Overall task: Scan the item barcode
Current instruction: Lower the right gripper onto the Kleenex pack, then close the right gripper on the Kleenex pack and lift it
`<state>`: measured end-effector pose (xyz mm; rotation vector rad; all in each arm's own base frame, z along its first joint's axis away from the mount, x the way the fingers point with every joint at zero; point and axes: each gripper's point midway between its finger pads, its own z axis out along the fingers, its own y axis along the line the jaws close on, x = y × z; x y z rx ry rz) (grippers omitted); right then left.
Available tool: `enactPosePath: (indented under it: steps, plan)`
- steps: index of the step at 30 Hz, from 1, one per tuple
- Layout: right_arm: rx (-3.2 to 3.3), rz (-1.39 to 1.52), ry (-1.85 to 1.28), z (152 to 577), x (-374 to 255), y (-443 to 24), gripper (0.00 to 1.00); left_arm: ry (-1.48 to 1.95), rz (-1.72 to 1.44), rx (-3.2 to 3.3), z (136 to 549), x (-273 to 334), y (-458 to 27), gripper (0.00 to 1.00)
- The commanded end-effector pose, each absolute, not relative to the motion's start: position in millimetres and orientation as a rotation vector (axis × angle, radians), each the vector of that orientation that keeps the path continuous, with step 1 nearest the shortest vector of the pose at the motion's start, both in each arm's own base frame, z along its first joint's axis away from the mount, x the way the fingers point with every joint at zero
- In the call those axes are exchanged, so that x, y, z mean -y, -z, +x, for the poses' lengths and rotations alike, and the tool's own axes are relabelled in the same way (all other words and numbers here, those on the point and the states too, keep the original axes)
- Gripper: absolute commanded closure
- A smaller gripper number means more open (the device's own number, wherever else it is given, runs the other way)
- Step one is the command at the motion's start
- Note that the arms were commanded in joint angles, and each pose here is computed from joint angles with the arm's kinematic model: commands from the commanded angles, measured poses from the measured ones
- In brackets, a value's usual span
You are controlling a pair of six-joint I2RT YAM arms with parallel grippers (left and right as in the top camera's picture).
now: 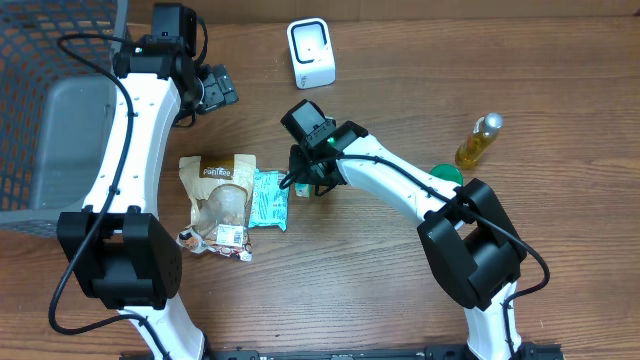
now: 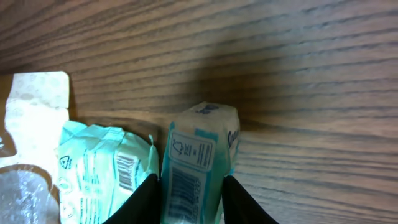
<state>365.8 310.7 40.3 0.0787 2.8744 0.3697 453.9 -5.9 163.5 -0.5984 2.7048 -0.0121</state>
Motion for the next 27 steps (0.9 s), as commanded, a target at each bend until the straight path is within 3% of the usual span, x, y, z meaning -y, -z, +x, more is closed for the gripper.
enactPosePath:
  steps: [1,11,14,18,22,27]
  plan:
    - [-2.855,0.095,-0.322,370,-303,-39,0.71,0.033,-0.605,-2.673,457,7,-175,0.00]
    - [-2.879,0.094,-0.311,365,-301,-37,0.71,0.033,-0.605,-2.673,457,7,-175,0.00]
    - [-2.879,0.094,-0.311,365,-301,-37,0.66,0.033,-0.605,-2.672,457,7,-175,0.00]
    - [-2.881,0.094,-0.307,365,-301,-37,0.66,0.033,-0.605,-2.673,457,7,-175,0.00]
    - [-2.876,0.100,-0.291,368,-296,-37,0.80,0.033,-0.605,-2.673,457,7,-175,0.00]
    - [-2.886,0.125,-0.270,373,-285,-41,0.81,0.033,-0.605,-2.673,457,7,-175,0.00]
